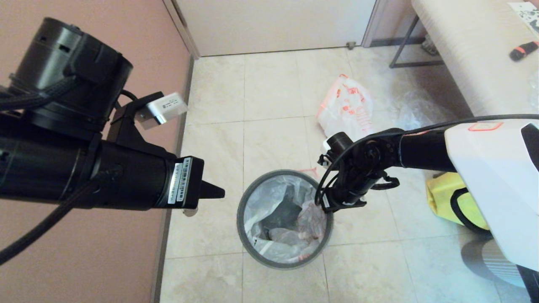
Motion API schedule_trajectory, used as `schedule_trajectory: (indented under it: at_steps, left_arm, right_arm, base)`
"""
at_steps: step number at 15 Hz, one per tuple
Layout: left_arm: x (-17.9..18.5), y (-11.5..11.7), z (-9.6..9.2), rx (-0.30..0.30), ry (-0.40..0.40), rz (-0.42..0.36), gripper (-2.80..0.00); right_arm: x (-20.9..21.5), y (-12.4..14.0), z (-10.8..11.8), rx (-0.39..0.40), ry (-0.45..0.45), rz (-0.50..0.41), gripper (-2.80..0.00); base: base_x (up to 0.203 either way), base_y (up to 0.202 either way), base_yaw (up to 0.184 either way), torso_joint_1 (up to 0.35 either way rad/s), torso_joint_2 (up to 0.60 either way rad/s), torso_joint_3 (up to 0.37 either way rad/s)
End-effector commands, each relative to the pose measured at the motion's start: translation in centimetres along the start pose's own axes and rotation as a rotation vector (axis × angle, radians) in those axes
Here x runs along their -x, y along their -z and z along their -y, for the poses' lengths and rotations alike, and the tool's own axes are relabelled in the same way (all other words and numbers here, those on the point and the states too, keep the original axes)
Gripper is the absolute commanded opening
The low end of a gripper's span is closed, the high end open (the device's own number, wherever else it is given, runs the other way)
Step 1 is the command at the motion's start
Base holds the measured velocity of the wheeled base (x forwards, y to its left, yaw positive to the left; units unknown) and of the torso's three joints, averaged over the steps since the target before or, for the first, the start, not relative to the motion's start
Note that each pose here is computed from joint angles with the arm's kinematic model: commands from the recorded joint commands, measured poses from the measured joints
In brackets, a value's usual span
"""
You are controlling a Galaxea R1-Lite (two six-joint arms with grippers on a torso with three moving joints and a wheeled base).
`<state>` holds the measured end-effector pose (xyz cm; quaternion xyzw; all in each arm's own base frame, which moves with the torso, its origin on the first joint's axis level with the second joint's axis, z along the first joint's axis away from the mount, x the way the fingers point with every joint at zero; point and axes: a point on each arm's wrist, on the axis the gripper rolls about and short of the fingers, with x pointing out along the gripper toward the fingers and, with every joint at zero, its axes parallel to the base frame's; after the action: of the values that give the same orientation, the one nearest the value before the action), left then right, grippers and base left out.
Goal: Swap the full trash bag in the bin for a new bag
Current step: Place the trash can ring on the trash can
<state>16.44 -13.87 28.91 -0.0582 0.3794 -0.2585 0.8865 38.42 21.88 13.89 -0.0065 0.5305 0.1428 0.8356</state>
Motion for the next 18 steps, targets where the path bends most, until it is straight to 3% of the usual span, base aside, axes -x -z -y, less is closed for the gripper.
schedule_trajectory:
  at_steps: [1, 6, 18]
  left_arm:
    - [-0.4, 0.1, 0.0, 0.002, -0.004, -0.014, -2.8]
    - [-0.3, 0.0, 0.0, 0.005, -0.005, -0.013, -2.8]
    - [-0.3, 0.0, 0.1, 0.002, -0.001, -0.011, -2.8]
  right_arm:
    - [-0.2, 0.0, 0.3, -0.003, 0.008, -0.009, -2.8]
    - [-0.1, -0.2, 1.7, -0.01, 0.026, -0.014, -2.8]
    - [-2.8, 0.1, 0.6, 0.025, 0.077, -0.013, -2.8]
  base:
    - [0.0, 0.0, 0.0, 0.0, 0.0, 0.0]
    - [0.0, 0.0, 0.0, 0.0, 0.0, 0.0]
    - [0.0, 0.0, 0.0, 0.0, 0.0, 0.0]
